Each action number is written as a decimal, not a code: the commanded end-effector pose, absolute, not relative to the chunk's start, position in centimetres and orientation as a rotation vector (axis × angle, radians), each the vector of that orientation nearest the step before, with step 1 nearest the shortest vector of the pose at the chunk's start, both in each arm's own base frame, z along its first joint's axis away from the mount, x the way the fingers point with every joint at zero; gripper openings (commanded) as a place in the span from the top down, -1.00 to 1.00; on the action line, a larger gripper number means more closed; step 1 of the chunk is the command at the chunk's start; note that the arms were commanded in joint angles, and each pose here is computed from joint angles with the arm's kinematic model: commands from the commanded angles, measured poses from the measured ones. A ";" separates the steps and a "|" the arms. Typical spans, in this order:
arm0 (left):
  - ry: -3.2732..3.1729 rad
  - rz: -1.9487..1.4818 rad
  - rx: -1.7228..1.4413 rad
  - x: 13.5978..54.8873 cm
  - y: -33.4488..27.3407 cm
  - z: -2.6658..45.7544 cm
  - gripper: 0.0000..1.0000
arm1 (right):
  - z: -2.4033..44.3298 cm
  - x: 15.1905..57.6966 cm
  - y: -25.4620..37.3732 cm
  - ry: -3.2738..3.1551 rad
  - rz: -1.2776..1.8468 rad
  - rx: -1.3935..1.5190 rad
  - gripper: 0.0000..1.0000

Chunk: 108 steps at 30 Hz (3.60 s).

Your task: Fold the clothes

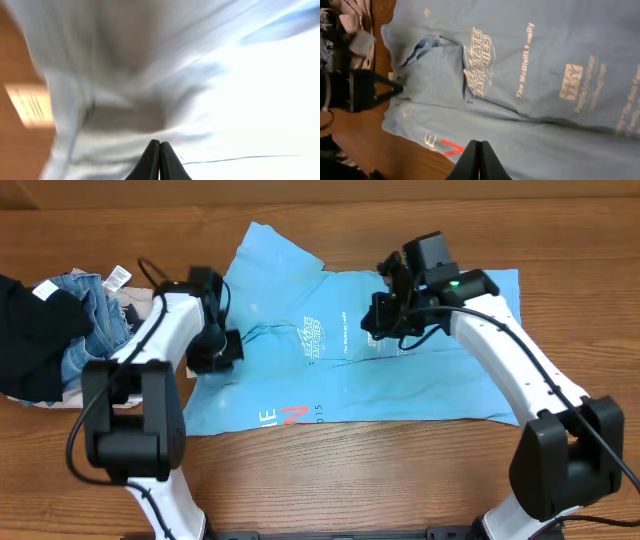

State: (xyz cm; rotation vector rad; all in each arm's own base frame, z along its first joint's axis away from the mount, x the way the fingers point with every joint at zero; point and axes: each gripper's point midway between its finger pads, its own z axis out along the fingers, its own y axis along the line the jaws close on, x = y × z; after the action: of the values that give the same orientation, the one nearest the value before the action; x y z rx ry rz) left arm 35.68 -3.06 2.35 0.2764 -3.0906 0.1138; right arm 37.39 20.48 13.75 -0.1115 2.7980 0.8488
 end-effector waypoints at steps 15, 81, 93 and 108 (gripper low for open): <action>-3.267 0.401 -0.436 39.8 -6.5 4.6 0.87 | 4.5 34.8 36.6 2.606 1.049 -0.462 0.92; -2.967 0.147 0.276 32.6 -7.1 11.5 0.60 | 17.1 32.4 1.7 2.730 0.540 0.745 0.66; -2.905 0.162 0.388 28.9 -7.3 0.7 0.42 | 3.0 25.9 -3.2 2.825 0.515 1.294 0.92; -2.908 0.076 0.688 29.8 0.0 -0.6 0.37 | -2.2 20.4 -9.0 2.690 -0.157 1.574 0.92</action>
State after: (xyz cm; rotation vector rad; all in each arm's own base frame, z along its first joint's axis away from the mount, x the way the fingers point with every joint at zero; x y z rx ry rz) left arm 30.07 -3.98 -0.08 0.5994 -2.9047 0.1850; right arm 25.15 -5.29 -0.33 1.4614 2.6620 0.3020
